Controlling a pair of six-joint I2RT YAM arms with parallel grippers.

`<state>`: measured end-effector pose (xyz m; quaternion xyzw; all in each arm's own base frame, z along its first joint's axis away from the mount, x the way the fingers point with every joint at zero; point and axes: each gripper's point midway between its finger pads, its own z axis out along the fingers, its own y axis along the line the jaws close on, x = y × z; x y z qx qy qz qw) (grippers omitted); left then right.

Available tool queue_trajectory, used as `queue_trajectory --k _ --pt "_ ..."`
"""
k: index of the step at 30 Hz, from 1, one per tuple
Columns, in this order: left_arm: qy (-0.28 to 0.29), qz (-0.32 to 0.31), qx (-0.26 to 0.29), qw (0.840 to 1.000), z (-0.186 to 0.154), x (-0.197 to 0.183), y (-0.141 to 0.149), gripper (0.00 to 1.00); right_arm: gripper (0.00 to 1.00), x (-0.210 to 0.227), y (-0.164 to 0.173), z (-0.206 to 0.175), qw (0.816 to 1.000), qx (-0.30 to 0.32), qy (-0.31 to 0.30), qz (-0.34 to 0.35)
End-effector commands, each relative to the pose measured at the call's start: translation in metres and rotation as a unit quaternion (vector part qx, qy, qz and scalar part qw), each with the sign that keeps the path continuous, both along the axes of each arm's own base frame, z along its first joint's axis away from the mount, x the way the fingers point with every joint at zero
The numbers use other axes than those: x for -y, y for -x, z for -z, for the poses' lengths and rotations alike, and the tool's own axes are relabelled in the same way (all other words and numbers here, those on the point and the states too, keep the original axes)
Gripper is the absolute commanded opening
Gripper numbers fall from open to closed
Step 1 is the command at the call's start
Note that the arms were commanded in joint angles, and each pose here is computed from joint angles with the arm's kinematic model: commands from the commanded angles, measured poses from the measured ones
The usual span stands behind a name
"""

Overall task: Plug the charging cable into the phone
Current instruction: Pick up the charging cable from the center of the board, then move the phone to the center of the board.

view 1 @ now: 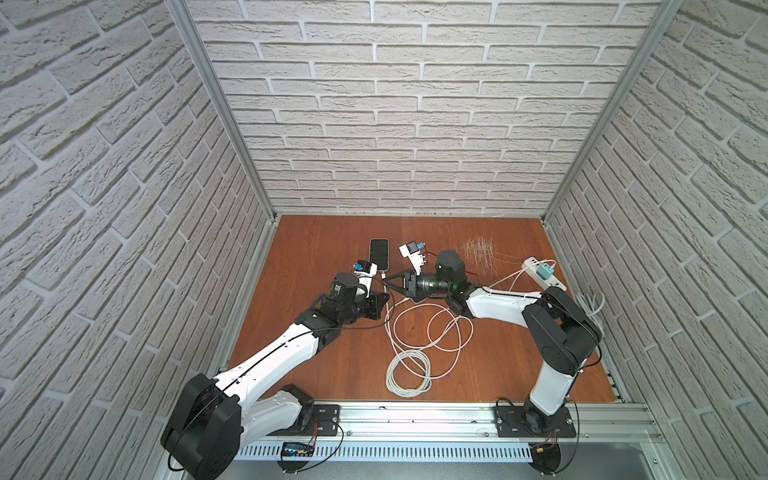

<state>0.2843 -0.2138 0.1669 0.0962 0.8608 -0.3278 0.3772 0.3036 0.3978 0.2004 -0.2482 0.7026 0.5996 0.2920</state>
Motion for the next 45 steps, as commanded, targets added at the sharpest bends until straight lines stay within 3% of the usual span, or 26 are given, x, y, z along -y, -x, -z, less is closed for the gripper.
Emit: queue_trajectory --k 1,3,4,6,9,11,14,18,21,32,45 --pt "0.000 -0.031 0.009 0.999 -0.005 -0.008 -0.007 0.37 0.03 0.005 0.002 -0.023 0.999 0.040 -0.016 0.008" --pt "-0.009 -0.061 0.004 0.998 -0.004 -0.019 -0.012 0.71 0.03 0.008 -0.002 -0.021 0.999 0.043 -0.009 0.018" --pt "-0.014 -0.082 0.002 0.996 -0.005 -0.026 -0.014 0.84 0.03 0.011 -0.003 -0.017 0.999 0.040 -0.002 0.024" --pt "-0.026 -0.138 -0.008 0.990 -0.004 -0.048 -0.020 0.97 0.03 0.018 -0.010 -0.009 0.998 0.037 0.017 0.043" --pt "-0.039 -0.244 -0.056 0.967 0.003 -0.095 -0.031 0.98 0.03 0.035 -0.020 0.004 0.996 0.029 0.035 0.076" --pt "-0.029 -0.283 -0.106 0.953 0.009 -0.118 -0.040 0.98 0.03 0.049 -0.030 0.012 0.993 0.017 0.043 0.106" --pt "-0.035 -0.296 -0.174 0.939 0.023 -0.132 -0.057 0.98 0.03 0.064 -0.039 0.021 0.989 0.003 0.048 0.136" --pt "-0.095 -0.266 -0.228 0.932 0.036 -0.129 -0.091 0.98 0.03 0.072 -0.042 0.032 0.986 -0.005 0.062 0.154" --pt "-0.141 -0.268 -0.262 0.916 0.057 -0.134 -0.118 0.98 0.03 0.072 -0.042 0.037 0.986 -0.010 0.065 0.153" --pt "-0.173 -0.224 -0.277 0.918 0.079 -0.114 -0.211 0.98 0.03 0.069 -0.044 0.042 0.987 -0.019 0.066 0.148" --pt "-0.180 -0.179 -0.287 0.924 0.102 -0.088 -0.253 0.98 0.03 0.066 -0.045 0.042 0.988 -0.020 0.062 0.142"
